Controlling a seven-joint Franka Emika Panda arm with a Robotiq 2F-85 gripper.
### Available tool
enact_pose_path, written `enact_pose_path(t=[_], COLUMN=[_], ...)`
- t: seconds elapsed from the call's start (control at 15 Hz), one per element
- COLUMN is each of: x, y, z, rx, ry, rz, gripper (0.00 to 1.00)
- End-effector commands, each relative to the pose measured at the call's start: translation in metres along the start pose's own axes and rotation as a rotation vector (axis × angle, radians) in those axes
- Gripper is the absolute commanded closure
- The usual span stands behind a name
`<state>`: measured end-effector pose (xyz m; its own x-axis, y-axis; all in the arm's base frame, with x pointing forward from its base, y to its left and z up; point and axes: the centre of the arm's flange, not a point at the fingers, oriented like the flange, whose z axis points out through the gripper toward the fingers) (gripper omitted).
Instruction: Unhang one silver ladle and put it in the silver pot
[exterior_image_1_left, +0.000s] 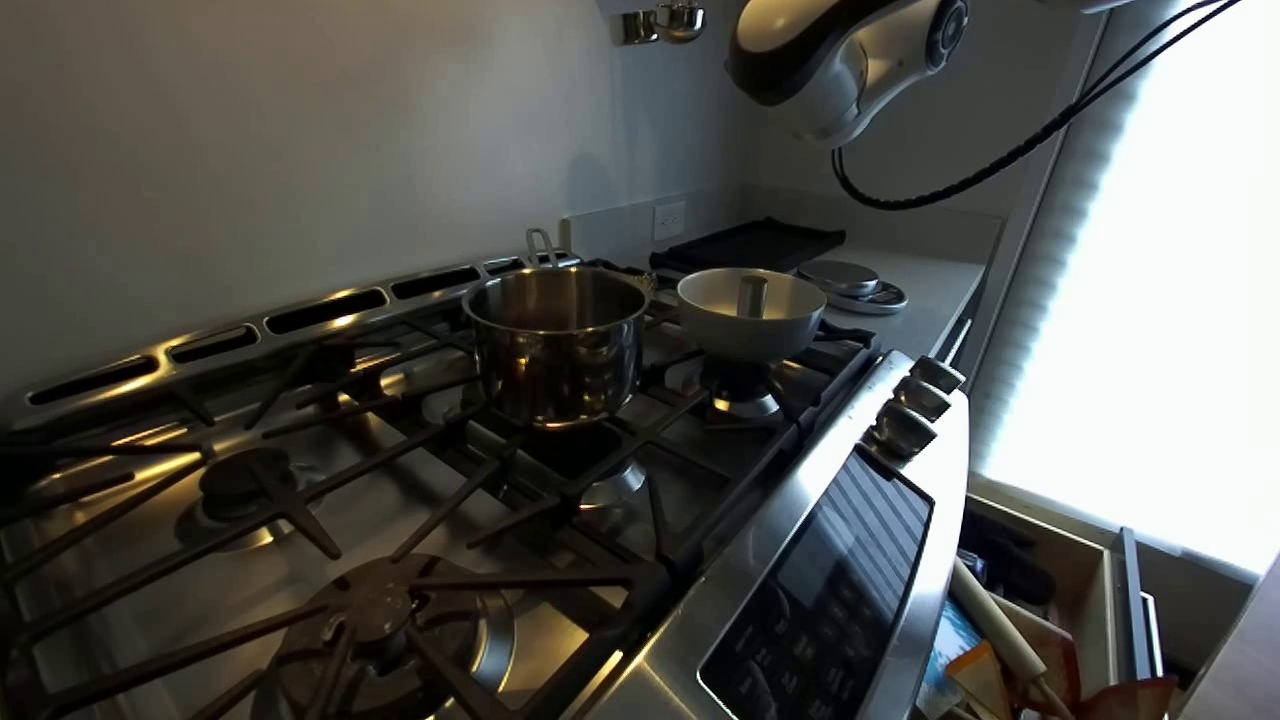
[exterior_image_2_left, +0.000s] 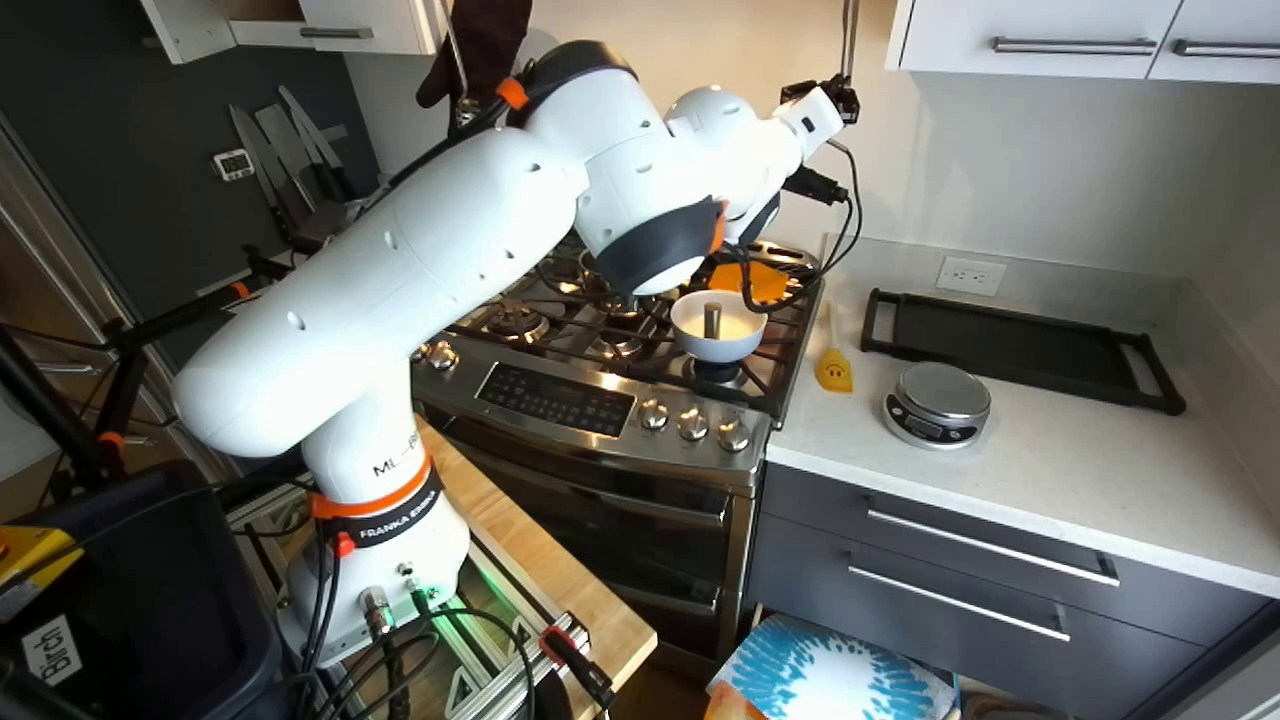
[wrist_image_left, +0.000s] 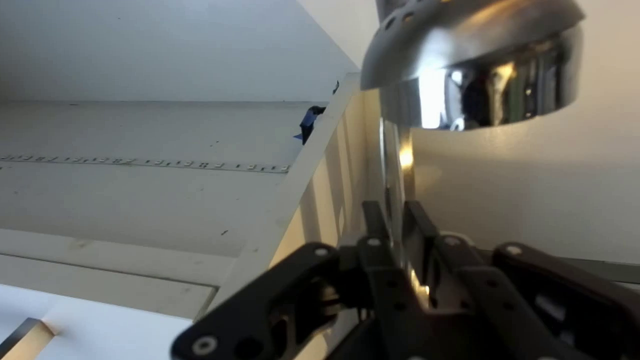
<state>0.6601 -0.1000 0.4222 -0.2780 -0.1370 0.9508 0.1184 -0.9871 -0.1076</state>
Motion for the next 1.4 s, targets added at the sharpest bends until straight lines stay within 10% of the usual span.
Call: enact_pose_path(t=[0.0, 0.27, 0.4, 0.8, 1.33], x=[-0.0021, -0.0005, -0.0004, -0.0017, 0.001], y=[-0.0017, -0.0082, -0.0083, -0.0097, -0.01], z=[0.0083, 0.0102, 0.0109, 0.0108, 0.0129], rx=[0.039, 0.065, 0.068, 0.057, 0.053], ry=[0.013, 0.02, 0.02, 0.016, 0.008], rz=[0.016, 0.019, 0.017, 0.013, 0.002], gripper=[0.5, 0.22, 0.58, 0.96, 0.99])
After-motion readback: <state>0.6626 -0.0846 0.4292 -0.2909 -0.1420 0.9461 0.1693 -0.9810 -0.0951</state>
